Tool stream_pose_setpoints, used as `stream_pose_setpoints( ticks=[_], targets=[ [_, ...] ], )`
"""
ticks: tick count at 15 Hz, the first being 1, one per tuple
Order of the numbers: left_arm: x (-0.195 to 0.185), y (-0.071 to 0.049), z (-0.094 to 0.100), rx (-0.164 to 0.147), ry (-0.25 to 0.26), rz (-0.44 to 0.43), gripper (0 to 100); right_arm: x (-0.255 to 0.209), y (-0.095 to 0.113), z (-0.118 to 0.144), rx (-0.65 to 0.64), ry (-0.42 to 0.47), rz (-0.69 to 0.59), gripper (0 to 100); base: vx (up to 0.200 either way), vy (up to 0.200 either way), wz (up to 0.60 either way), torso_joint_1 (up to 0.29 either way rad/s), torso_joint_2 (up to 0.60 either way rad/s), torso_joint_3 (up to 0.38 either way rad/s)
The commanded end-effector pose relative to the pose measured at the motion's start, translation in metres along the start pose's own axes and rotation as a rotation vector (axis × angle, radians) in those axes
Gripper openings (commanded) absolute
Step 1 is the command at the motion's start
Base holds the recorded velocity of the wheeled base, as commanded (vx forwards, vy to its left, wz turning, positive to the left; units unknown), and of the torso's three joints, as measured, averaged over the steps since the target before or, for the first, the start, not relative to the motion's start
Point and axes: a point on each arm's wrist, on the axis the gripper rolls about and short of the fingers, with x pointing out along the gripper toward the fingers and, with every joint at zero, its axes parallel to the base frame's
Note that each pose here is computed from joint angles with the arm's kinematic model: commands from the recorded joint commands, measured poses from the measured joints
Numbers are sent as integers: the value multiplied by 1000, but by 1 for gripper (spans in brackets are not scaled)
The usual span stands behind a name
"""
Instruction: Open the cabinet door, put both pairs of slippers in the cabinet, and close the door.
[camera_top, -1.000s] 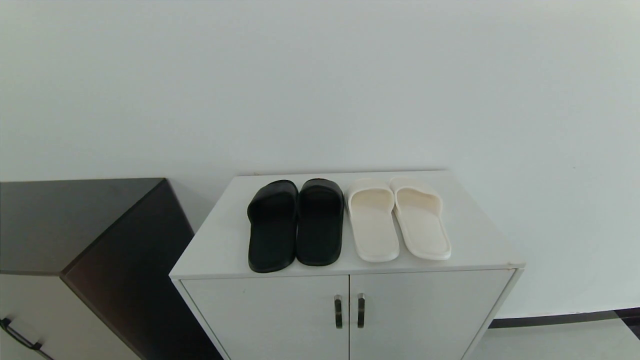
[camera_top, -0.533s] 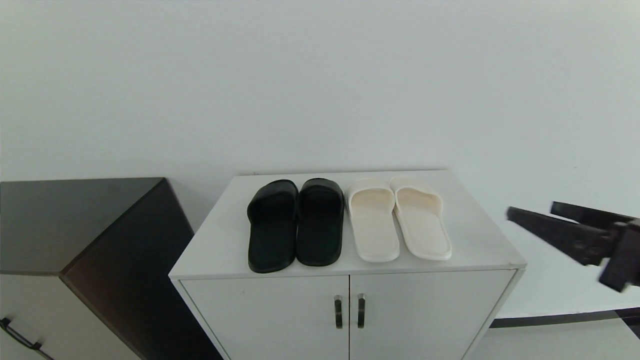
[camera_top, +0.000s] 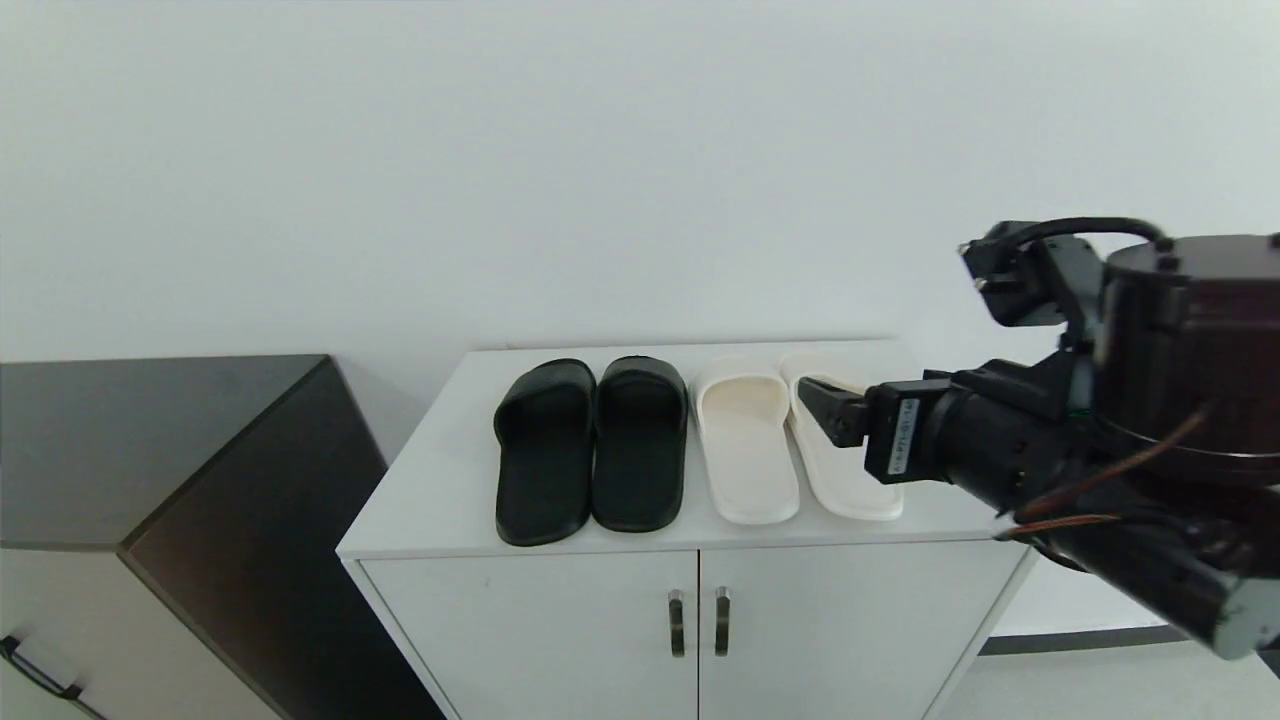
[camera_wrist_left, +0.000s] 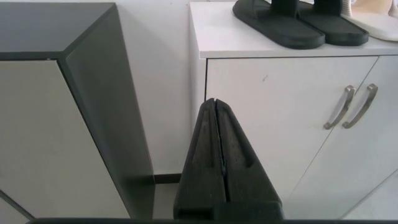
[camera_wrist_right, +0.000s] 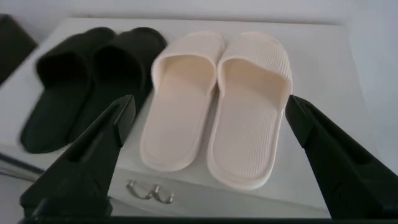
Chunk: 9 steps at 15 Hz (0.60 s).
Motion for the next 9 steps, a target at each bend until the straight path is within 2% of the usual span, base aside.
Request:
stream_pose_setpoints(
  ticks=[1, 9],
  targets=[
    [0, 0, 0, 0, 0, 0, 0, 45, 10, -27, -65, 72, -91, 100, 0, 0, 0, 0, 0, 0],
    [0, 0, 0, 0, 0, 0, 0, 103, 12, -37, -40, 85, -158, 100, 0, 0, 0, 0, 0, 0]
  ],
)
